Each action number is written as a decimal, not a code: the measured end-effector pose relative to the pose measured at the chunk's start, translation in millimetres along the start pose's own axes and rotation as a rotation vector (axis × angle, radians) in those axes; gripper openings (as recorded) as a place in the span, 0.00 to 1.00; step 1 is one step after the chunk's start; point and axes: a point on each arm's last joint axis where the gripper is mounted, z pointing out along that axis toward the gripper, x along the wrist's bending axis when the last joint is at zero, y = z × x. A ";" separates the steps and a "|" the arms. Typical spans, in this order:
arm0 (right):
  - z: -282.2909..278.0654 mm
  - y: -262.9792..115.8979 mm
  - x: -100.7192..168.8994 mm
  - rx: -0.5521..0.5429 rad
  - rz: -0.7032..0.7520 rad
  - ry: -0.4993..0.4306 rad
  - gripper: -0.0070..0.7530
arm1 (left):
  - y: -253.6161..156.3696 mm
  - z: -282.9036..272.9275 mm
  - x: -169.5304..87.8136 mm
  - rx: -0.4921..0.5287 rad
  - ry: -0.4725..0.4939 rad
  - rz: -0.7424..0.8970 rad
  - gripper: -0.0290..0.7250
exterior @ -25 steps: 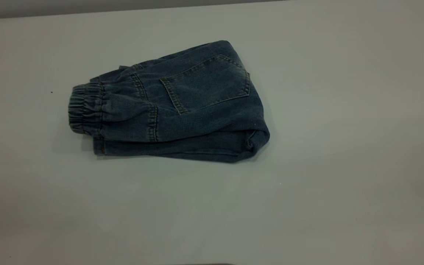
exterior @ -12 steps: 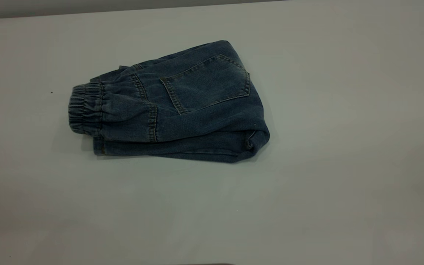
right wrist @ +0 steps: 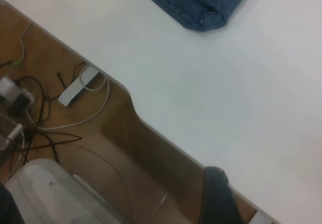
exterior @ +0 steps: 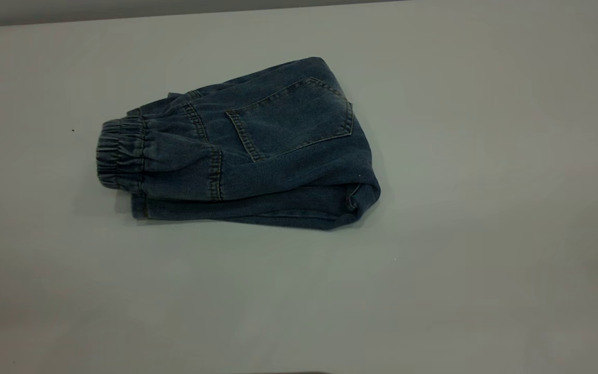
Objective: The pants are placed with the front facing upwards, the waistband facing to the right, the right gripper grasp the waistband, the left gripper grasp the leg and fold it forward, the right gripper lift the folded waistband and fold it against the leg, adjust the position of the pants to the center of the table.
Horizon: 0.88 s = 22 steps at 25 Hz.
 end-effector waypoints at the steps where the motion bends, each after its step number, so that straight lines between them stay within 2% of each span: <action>1: 0.0 0.1 0.0 -0.002 0.010 -0.008 0.51 | 0.0 0.0 0.0 0.000 0.000 0.000 0.55; 4: 0.4 0.8 -2.0 -0.020 0.108 -0.108 0.51 | -0.5 -0.6 0.9 -0.004 0.033 -0.029 0.55; 11: -1.1 0.9 -8.8 -0.087 0.376 -0.413 0.51 | -5.9 -8.1 3.0 -0.058 0.211 -0.175 0.55; 14: -5.5 -2.7 -6.3 -0.141 0.408 -0.467 0.51 | -9.8 -13.0 1.4 -0.100 0.260 -0.206 0.55; 17: -13.2 -10.9 1.0 -0.227 0.390 -0.483 0.51 | -14.6 -18.5 -1.4 -0.151 0.279 -0.207 0.55; 22: -14.6 -13.2 2.7 -0.241 0.385 -0.485 0.51 | -19.7 -23.2 -4.1 -0.195 0.285 -0.201 0.55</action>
